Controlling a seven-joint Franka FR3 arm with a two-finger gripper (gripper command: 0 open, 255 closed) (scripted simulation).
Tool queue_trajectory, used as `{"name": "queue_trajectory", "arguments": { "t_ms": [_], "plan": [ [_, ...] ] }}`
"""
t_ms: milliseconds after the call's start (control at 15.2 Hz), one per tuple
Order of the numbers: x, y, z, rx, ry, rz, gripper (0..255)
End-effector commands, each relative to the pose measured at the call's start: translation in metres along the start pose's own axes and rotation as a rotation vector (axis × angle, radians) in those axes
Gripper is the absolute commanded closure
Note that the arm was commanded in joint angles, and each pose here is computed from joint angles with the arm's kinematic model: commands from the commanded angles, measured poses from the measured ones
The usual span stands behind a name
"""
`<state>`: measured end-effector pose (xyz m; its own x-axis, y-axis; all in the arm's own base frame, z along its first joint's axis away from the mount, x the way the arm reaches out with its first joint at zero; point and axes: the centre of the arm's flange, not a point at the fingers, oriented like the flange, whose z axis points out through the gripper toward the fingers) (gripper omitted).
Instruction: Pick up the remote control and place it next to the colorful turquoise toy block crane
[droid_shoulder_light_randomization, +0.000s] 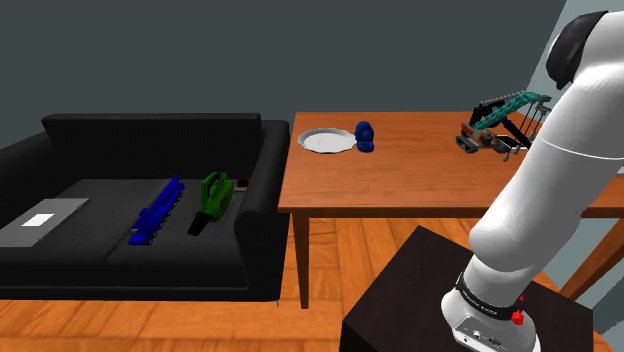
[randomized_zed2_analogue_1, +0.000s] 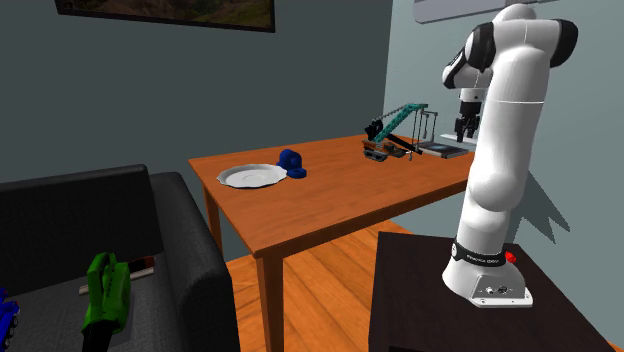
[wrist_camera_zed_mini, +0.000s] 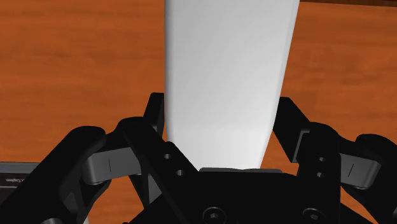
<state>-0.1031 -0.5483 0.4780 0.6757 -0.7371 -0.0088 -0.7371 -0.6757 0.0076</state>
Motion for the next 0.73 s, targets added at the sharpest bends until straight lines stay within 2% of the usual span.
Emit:
{"name": "queue_trajectory", "arguments": {
  "t_ms": [0,660],
  "plan": [
    [0.001,-0.001,0.01,0.0,0.001,0.0,255],
    [0.001,-0.001,0.063,0.0,0.001,0.0,255]
  ]
}}
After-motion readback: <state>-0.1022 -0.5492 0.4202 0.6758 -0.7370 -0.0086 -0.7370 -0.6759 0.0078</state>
